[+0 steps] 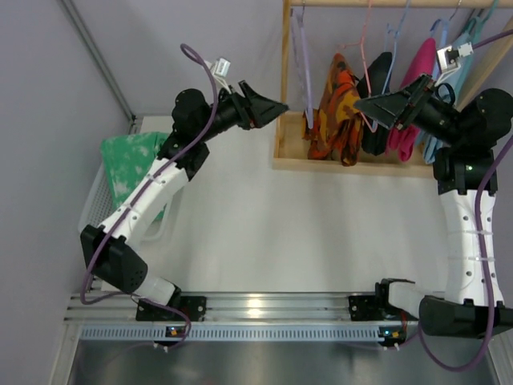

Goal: Remove the trousers from the hanger

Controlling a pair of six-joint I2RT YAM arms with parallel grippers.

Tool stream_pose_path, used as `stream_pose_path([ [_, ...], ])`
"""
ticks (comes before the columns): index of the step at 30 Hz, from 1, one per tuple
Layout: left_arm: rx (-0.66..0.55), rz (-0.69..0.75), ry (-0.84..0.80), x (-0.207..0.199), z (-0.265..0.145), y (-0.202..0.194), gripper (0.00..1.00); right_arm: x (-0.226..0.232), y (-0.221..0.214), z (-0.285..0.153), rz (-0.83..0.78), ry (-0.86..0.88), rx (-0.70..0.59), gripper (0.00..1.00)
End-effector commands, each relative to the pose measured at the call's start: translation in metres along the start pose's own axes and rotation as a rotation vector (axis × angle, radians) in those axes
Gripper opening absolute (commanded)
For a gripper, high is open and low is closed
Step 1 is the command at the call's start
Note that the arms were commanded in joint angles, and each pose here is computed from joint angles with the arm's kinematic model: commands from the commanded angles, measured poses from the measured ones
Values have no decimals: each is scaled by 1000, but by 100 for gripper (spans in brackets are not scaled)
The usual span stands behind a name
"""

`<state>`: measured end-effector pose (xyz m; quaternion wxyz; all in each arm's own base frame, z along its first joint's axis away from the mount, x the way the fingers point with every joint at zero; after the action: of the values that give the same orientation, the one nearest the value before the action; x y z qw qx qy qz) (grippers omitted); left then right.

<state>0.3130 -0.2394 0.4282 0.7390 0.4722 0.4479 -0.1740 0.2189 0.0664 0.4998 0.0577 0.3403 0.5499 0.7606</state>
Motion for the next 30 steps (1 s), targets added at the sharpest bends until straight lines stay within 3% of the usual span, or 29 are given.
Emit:
stream_pose_path([
  [1, -54, 273, 110, 2, -38, 6, 99, 10, -2, -11, -116, 1, 16, 99],
  [3, -66, 423, 150, -4, -58, 5, 99, 7, 0, -11, -137, -33, 19, 99],
  [9, -33, 636, 247, 11, -111, -24, 99, 1, 30, -5, -209, -159, -27, 99],
  [15, -9, 691, 317, 26, -139, -45, 98, -27, 49, 6, -205, -311, -60, 99],
  [30, -30, 716, 329, 23, -146, -46, 99, -89, 41, 37, -14, -313, -6, 89],
])
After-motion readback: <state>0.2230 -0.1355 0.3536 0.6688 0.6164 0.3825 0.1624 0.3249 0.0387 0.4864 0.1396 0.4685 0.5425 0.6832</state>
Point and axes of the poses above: each gripper's point midway between its finger pads, its own z axis out along the fingers, its own x axis along the line the jaws close on, y = z × x, the point moved 10 cm from there along -z, back along the fingers, and after that the axes turned 12 degrees about -z, right-handed, at the moved point
